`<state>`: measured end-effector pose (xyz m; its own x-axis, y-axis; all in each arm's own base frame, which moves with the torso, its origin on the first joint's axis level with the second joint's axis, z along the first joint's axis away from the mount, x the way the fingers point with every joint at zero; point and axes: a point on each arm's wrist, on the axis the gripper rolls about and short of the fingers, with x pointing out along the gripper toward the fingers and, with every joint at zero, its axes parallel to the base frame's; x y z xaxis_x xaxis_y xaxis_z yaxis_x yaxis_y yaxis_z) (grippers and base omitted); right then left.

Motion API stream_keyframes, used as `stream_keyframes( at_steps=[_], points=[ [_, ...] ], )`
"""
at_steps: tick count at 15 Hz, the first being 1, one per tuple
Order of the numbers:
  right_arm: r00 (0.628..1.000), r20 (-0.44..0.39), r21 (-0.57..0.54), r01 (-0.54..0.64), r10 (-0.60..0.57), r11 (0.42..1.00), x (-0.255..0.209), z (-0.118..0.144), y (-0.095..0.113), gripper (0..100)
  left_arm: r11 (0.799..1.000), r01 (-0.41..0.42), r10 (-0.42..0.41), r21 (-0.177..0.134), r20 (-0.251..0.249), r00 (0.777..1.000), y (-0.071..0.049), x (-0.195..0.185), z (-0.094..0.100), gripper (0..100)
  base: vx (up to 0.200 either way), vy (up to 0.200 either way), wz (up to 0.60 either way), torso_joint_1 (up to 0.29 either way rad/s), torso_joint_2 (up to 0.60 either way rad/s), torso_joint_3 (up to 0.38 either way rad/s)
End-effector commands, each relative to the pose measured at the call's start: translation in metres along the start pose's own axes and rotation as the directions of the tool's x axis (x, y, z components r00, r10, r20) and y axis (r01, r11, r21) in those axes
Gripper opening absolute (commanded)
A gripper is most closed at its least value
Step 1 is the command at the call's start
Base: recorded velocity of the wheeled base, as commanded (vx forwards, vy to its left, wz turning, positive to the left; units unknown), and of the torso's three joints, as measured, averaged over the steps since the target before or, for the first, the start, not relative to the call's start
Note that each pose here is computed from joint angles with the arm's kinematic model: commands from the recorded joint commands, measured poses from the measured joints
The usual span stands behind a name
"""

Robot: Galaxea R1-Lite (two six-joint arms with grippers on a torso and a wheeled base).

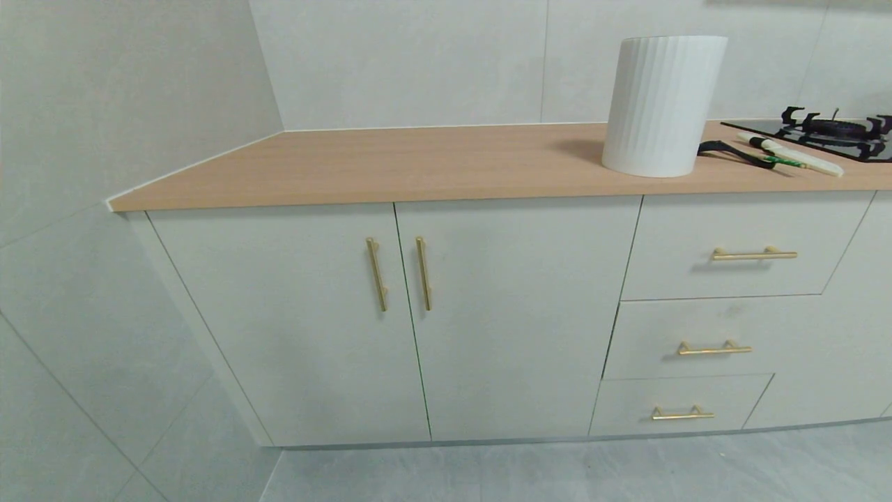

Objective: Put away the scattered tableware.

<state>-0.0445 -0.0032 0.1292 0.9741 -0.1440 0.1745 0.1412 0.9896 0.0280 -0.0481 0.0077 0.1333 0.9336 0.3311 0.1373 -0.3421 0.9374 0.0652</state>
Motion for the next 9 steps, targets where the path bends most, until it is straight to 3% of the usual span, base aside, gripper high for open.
stream_keyframes(
  at_steps=[1,2,4,7,8,9],
  points=[
    [0.995,-0.1,-0.015,-0.019,0.018,1.0,0.008,-0.033,0.002,100,0.999,0.041,-0.041,-0.009,0.018,0.999,-0.009,0.012,-0.031,100,0.0,0.0,0.0,0.0,0.0,0.0],
    [0.994,-0.109,-0.02,-0.031,0.028,0.999,0.01,-0.041,0.002,100,0.997,0.073,-0.072,-0.02,0.068,0.995,-0.012,0.015,-0.039,100,0.0,0.0,0.0,0.0,0.0,0.0],
    [0.989,-0.123,-0.028,-0.081,0.077,0.996,0.012,-0.051,0.003,100,0.987,0.156,-0.154,-0.045,0.037,0.987,-0.014,0.015,-0.043,100,0.0,0.0,0.0,0.0,0.0,0.0],
    [0.982,-0.14,-0.019,-0.128,0.124,0.992,0.012,-0.053,0.004,100,0.978,0.206,-0.207,-0.034,-0.033,0.978,-0.016,0.015,-0.05,100,0.0,0.0,0.0,0.0,0.0,0.0],
    [0.971,-0.196,-0.017,-0.142,0.136,0.99,0.011,-0.058,0.005,100,0.971,0.237,-0.239,-0.037,-0.071,0.968,-0.017,0.014,-0.054,100,0.0,0.0,0.0,0.0,0.0,0.0],
    [0.973,-0.187,-0.017,-0.142,0.136,0.99,0.011,-0.057,0.005,100,0.961,0.271,-0.275,-0.056,-0.07,0.959,-0.018,0.014,-0.055,100,0.0,0.0,0.0,0.0,0.0,0.0]
  ],
)
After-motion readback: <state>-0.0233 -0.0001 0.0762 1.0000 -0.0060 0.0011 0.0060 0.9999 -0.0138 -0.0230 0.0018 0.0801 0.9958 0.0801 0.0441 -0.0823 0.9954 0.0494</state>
